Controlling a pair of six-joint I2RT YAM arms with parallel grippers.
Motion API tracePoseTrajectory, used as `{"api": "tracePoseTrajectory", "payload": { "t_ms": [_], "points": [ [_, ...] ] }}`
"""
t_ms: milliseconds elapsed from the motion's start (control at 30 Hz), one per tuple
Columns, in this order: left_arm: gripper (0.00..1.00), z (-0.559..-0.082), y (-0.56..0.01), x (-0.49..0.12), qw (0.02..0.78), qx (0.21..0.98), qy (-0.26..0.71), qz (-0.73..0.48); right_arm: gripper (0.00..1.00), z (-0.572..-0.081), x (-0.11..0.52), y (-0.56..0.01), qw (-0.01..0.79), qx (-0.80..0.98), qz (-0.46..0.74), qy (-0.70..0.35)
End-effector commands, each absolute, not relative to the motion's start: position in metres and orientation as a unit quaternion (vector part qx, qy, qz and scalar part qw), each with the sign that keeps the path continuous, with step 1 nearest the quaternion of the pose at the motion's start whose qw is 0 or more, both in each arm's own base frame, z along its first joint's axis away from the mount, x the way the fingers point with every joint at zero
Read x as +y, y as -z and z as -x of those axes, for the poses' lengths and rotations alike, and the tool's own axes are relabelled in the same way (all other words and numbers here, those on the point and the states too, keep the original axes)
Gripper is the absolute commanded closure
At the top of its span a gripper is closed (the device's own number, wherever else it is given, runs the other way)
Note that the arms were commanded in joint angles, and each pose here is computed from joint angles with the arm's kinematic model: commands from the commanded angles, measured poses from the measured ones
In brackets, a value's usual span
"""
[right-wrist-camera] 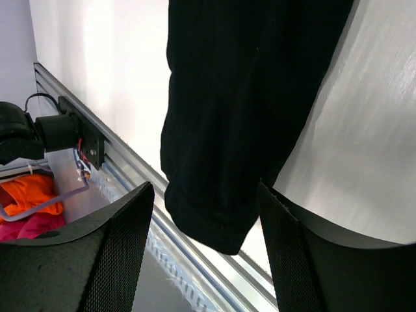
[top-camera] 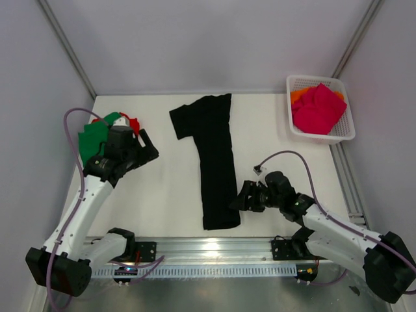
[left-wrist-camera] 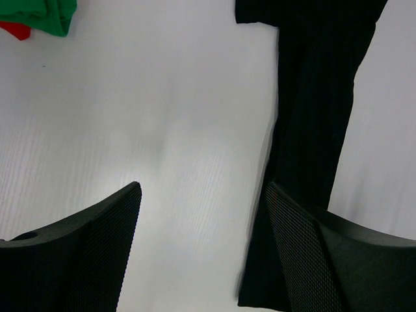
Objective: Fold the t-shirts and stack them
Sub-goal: Grab the bottom of the folded rectangular tshirt with both arms
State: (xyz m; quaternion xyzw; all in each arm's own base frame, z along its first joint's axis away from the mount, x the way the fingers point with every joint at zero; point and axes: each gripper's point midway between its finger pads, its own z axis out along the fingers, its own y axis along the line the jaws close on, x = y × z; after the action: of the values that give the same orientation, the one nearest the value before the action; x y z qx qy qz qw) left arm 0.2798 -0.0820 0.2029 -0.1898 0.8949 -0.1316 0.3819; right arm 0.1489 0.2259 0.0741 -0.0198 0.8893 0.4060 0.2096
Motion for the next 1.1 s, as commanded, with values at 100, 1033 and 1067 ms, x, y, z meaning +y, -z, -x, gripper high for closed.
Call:
{"api": "tracePoseTrajectory", "payload": {
  "t_ms": [100,1033,1067],
  "points": [
    [0.20,-0.296,-0.236,-0.090,0.421,0.874,0.160,0.182,0.31,-0.139,0.222,-0.086,0.220,0.874,0.003,-0.433],
    [0.20,-0.292,-0.254,-0.086,0.439,0.866,0.160,0.177,0.31,-0.118,0.210,-0.021,0.169,0.898,-0.012,-0.406],
    [0.21,-0.292,-0.254,-0.087,0.438,0.867,0.160,0.176,0.31,-0.119,0.210,-0.020,0.169,0.899,-0.009,-0.404]
  ]
}}
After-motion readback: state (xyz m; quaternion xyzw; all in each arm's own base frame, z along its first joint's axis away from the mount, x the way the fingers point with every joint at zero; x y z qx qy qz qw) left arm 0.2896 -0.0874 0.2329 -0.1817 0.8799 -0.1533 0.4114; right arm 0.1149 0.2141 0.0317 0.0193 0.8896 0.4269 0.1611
